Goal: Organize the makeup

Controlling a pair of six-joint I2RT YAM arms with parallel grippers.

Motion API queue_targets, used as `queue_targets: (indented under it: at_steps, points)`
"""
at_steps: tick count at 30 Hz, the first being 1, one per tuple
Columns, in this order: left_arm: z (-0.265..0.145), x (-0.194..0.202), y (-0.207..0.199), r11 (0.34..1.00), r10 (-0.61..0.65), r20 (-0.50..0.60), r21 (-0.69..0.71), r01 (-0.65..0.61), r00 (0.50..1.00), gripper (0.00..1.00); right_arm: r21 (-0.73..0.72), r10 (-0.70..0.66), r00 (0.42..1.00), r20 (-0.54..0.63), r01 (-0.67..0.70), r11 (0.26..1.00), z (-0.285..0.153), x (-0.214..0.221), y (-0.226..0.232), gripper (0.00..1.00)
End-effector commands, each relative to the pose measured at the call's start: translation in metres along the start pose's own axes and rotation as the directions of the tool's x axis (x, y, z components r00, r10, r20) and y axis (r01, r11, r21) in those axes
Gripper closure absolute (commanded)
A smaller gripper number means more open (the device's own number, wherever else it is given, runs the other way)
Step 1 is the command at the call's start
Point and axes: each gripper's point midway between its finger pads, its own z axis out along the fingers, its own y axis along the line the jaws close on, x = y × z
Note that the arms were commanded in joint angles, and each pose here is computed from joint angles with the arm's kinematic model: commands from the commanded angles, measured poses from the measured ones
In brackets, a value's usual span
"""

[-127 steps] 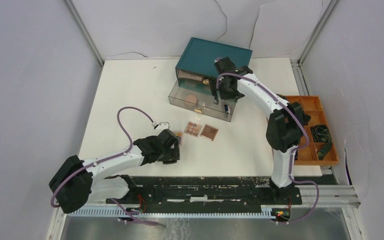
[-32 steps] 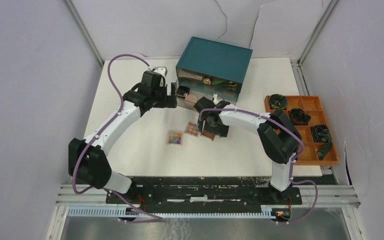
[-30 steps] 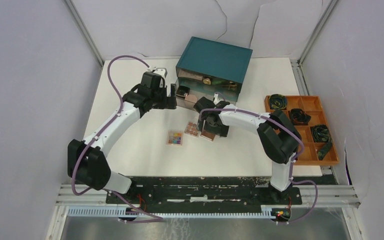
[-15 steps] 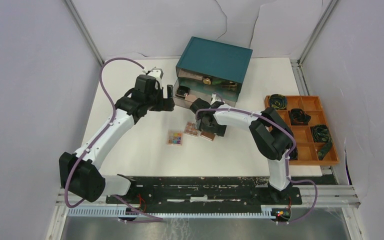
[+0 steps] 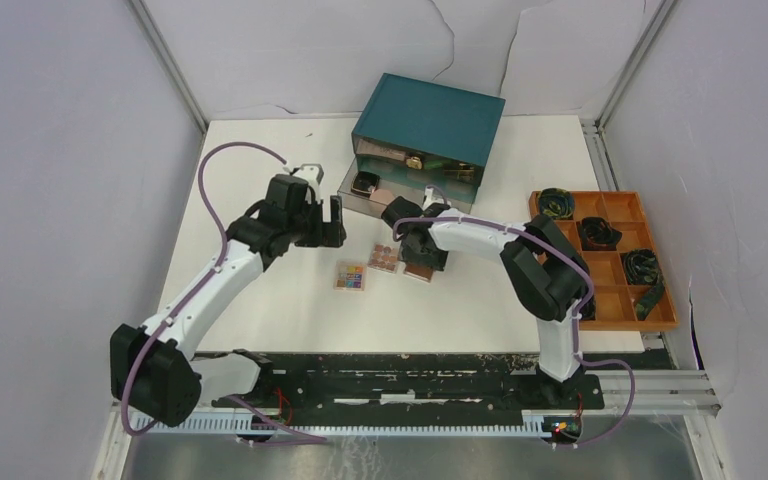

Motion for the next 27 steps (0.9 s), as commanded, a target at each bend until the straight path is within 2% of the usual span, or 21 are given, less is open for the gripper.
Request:
queue_targets:
  at_steps: [1,6,10,17,21,27]
  points:
    - [-0.007,0.037,-0.001,0.996,-0.088,-0.033,0.028,0.089,0.996,0.06,0.025,-0.064,0.998,-0.009,0.064,0.998,-0.022,0.000,-0.022,0.72]
    - [-0.003,0.066,-0.004,0.990,-0.135,-0.049,0.027,0.137,0.990,0.08,-0.007,-0.078,0.997,0.019,0.078,0.997,-0.055,-0.012,-0.028,0.72]
    - [0.007,0.084,-0.018,0.994,-0.107,-0.077,0.025,0.109,0.991,0.08,-0.060,-0.097,0.993,0.073,0.102,0.993,-0.089,-0.035,-0.023,0.73]
    - [0.030,0.104,-0.035,0.995,-0.095,-0.114,0.020,0.098,0.989,0.08,-0.102,-0.101,0.966,0.236,0.129,0.986,-0.138,-0.110,0.004,0.73]
    - [0.037,0.111,-0.036,0.997,-0.081,-0.127,0.006,0.083,0.989,0.08,-0.136,-0.064,0.971,0.230,0.097,0.986,-0.128,-0.147,0.019,0.73]
    - [0.044,0.117,-0.030,0.996,-0.084,-0.132,-0.026,0.082,0.988,0.08,-0.118,-0.037,0.983,0.180,0.059,0.991,-0.079,-0.176,0.017,0.73]
